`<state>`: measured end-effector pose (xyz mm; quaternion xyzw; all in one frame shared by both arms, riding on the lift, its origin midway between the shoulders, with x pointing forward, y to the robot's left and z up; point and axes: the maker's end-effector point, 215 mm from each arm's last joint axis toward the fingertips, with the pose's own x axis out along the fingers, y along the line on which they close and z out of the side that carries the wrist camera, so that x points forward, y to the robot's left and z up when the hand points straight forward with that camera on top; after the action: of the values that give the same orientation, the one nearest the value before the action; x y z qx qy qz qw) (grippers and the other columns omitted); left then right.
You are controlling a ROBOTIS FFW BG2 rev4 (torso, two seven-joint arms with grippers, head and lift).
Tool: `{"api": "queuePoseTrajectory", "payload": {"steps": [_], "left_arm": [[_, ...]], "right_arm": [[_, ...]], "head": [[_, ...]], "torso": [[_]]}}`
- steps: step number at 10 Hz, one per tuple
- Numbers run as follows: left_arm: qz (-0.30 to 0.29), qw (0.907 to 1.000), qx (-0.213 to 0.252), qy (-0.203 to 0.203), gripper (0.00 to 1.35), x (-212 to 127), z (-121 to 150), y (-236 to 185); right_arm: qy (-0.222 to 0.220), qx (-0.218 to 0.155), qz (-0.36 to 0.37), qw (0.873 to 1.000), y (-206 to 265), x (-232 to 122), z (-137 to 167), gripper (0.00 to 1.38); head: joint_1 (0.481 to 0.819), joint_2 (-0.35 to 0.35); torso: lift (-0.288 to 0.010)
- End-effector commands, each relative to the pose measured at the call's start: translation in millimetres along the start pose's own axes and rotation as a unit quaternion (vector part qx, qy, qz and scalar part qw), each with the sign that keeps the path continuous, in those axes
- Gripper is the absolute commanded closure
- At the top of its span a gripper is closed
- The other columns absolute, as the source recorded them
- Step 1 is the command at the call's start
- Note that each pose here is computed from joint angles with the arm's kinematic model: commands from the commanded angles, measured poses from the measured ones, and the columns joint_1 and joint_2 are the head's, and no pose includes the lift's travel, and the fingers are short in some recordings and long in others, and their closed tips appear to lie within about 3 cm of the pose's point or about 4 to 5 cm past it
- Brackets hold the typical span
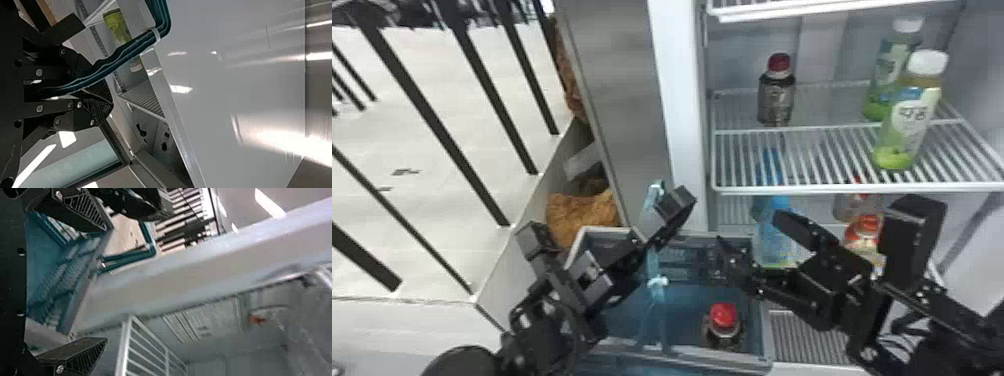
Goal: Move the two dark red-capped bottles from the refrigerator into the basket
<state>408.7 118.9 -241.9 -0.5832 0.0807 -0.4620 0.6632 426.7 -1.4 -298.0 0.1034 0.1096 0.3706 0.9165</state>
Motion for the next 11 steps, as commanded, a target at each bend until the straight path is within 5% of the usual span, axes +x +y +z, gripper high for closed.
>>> {"api": "queuePoseTrajectory", "payload": {"steps": [1,5,11], "left_arm": [[0.001,1.0,0.0,-0.001,1.2,-1.2,0.2,0.5],[0.001,1.0,-0.001,-0.001,1.2,-1.9,-0.5,0.7],[0.003,1.0,-0.001,0.0,1.2,-2.7,-0.2,1.1]], "right_arm": [[-0.028,-0.011,-0.02,0.999,-11.8,-6.7,17.0,0.1],[-0.081,-0.032,-0.089,0.992,-57.8,-15.8,46.9,0.1],[-0.099,-0.038,-0.138,0.985,-128.1,11.7,61.6,0.1]], "head": [[0.695,0.16],[0.695,0.107],[0.695,0.04]], "torso": [[-0.034],[-0.034],[-0.034]]}}
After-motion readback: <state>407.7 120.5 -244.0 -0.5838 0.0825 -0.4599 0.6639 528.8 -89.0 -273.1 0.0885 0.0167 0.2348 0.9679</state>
